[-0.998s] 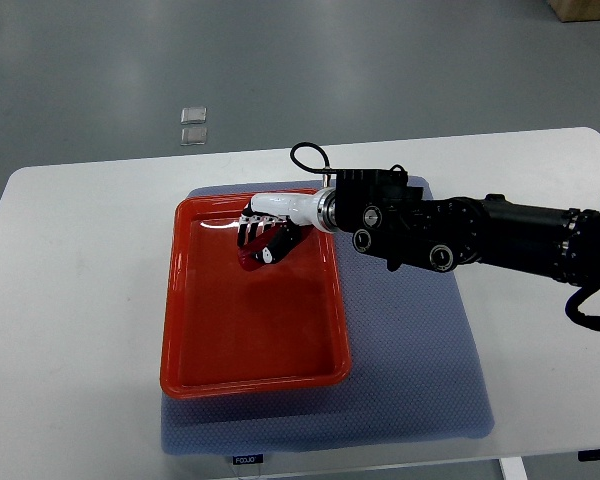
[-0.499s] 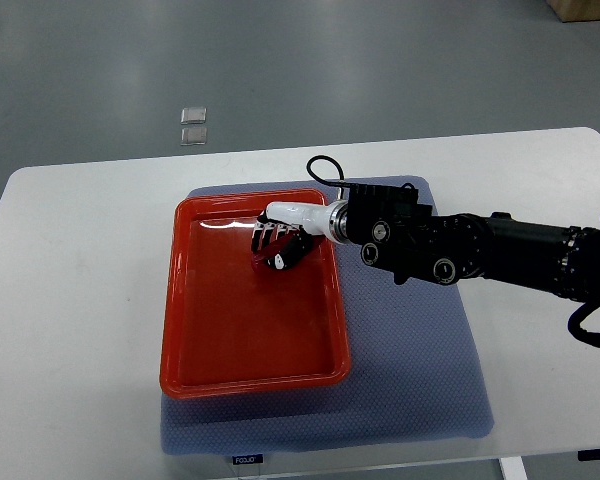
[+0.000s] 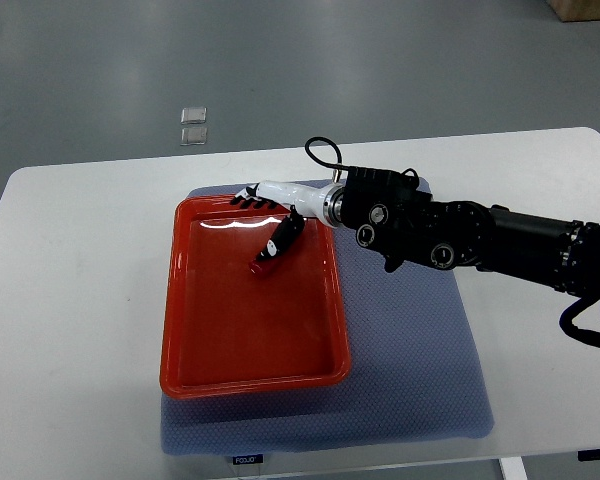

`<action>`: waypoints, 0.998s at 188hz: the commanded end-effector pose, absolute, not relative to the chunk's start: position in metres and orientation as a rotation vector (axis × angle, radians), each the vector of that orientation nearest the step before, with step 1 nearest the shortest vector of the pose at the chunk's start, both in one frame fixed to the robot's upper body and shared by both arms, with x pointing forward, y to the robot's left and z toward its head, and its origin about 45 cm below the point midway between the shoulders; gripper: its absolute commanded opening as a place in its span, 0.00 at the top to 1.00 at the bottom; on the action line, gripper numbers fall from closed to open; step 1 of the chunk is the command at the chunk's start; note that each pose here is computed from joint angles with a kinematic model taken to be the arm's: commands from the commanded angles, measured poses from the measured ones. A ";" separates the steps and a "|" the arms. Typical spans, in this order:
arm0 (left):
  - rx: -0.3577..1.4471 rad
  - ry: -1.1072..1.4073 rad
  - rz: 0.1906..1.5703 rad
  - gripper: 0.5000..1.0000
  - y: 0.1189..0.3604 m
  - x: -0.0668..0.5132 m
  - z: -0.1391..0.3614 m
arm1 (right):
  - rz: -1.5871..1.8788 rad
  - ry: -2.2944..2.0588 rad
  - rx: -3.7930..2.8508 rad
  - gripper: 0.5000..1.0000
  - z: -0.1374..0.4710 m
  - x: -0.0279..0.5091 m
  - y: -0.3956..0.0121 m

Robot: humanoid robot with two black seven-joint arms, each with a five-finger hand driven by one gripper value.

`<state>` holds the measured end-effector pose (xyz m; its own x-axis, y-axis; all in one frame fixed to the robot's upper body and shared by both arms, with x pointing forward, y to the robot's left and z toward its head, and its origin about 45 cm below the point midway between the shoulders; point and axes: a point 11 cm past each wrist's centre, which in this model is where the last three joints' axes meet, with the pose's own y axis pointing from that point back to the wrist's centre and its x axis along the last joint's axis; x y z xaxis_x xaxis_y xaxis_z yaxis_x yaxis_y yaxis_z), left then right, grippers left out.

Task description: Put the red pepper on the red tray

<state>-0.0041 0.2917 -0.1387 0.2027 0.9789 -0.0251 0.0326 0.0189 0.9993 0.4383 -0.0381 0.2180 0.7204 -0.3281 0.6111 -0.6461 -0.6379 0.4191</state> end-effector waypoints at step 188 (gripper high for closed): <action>1.306 1.088 1.026 0.00 0.292 -0.004 -0.139 | -1.114 -2.161 2.569 0.21 0.185 0.455 -0.213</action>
